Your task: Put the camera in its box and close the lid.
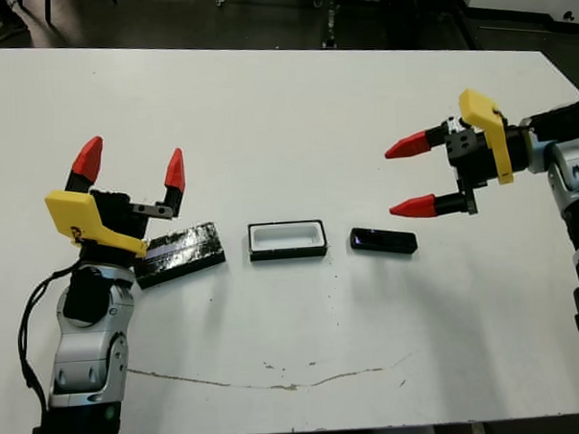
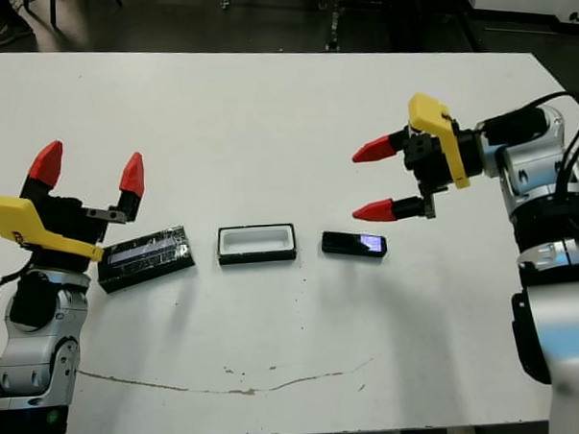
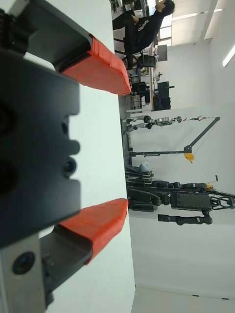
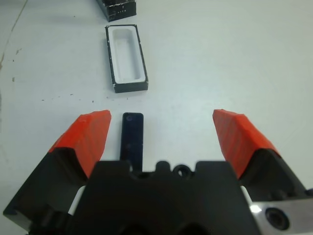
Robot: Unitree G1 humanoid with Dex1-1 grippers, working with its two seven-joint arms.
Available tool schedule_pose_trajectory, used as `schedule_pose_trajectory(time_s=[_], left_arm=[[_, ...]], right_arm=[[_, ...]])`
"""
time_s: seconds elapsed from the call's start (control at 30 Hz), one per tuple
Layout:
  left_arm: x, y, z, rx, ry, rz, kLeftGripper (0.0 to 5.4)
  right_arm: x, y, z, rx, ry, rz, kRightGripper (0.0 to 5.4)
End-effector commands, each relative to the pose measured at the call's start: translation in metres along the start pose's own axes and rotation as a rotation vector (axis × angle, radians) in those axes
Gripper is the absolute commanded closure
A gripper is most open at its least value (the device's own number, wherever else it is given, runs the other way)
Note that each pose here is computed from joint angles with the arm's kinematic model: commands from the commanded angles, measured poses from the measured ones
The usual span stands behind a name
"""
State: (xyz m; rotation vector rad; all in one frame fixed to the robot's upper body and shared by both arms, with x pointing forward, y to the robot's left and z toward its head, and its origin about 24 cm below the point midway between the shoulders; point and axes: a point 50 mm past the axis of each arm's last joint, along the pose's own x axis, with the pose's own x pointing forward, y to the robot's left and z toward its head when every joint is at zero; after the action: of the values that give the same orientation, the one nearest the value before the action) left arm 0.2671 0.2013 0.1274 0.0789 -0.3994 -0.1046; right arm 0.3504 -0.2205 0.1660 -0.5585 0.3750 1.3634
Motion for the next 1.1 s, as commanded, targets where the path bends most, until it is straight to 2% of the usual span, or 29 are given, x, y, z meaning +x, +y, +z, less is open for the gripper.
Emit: schedule_pose_trajectory(time_s=[0.03, 0.6, 1.1], left_arm=[[0.001, 0.0, 0.0, 0.005, 0.008, 0.006, 0.01], [0.0, 0.001, 0.0, 0.0, 0.006, 0.008, 0.01], [-0.002, 0.001, 0.0, 0.007, 0.009, 0.009, 0.01]], right_arm=[[0.007, 0.004, -0.006, 0.009, 0.04, 0.035, 0.0], [0.014, 0.009, -0.01, 0.002, 0.188, 0.118, 0.0], [0.016, 0.017, -0.022, 0.05, 0.227, 0.127, 0.0]])
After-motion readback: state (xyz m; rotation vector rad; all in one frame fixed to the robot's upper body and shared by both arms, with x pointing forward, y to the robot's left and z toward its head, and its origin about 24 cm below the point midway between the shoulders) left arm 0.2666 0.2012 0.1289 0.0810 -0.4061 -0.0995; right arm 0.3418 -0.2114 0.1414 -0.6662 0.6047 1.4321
